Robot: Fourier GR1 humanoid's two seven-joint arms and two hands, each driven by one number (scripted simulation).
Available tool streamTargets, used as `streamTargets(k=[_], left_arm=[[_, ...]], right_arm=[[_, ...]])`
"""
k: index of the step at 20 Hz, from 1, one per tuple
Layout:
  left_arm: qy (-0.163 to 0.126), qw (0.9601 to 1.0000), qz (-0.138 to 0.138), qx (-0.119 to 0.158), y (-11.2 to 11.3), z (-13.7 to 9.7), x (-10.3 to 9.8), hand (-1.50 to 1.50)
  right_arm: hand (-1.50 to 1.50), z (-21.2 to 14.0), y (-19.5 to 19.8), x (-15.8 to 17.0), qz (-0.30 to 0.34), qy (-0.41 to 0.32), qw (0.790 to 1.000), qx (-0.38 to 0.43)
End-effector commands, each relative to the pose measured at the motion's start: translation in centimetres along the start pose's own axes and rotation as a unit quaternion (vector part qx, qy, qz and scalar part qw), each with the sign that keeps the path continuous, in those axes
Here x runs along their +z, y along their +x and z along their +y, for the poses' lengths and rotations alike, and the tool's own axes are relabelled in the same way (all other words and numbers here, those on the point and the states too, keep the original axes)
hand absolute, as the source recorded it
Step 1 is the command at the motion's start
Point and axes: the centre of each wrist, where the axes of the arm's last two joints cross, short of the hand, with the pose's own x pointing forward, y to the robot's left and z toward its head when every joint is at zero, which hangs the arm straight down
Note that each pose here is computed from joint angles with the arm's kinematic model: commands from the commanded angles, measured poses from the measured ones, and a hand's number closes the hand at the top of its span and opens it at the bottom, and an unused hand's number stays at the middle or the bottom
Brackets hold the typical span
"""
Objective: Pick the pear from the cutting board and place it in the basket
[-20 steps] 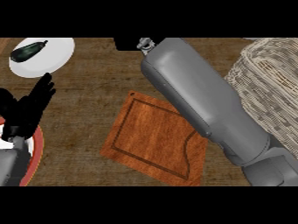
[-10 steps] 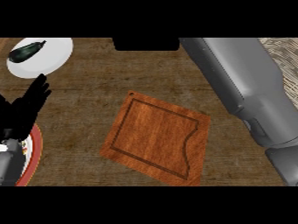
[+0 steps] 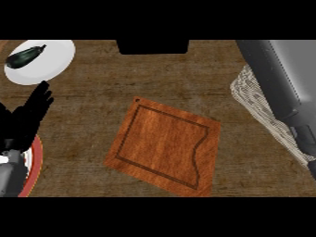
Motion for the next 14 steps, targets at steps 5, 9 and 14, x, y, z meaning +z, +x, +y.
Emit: streamTargets(k=[5,9,14], left_arm=[[-0.003,1.0,0.009,0.001,1.4,-0.1,-1.0,0.0],[0.001,0.9999,-0.003,-0.011,0.4,1.5,0.5,0.0],[0.002,1.0,0.001,-0.005,1.3,0.0,0.0,0.0]], right_arm=[[1.5,-0.6,-6.1,-1.6,0.066,0.001,0.998,0.024],[1.5,-0.2,-11.6,-2.0,0.077,-0.004,0.997,-0.001],[1.5,0.4,-14.3,-2.9,0.139,-0.087,0.986,0.01]])
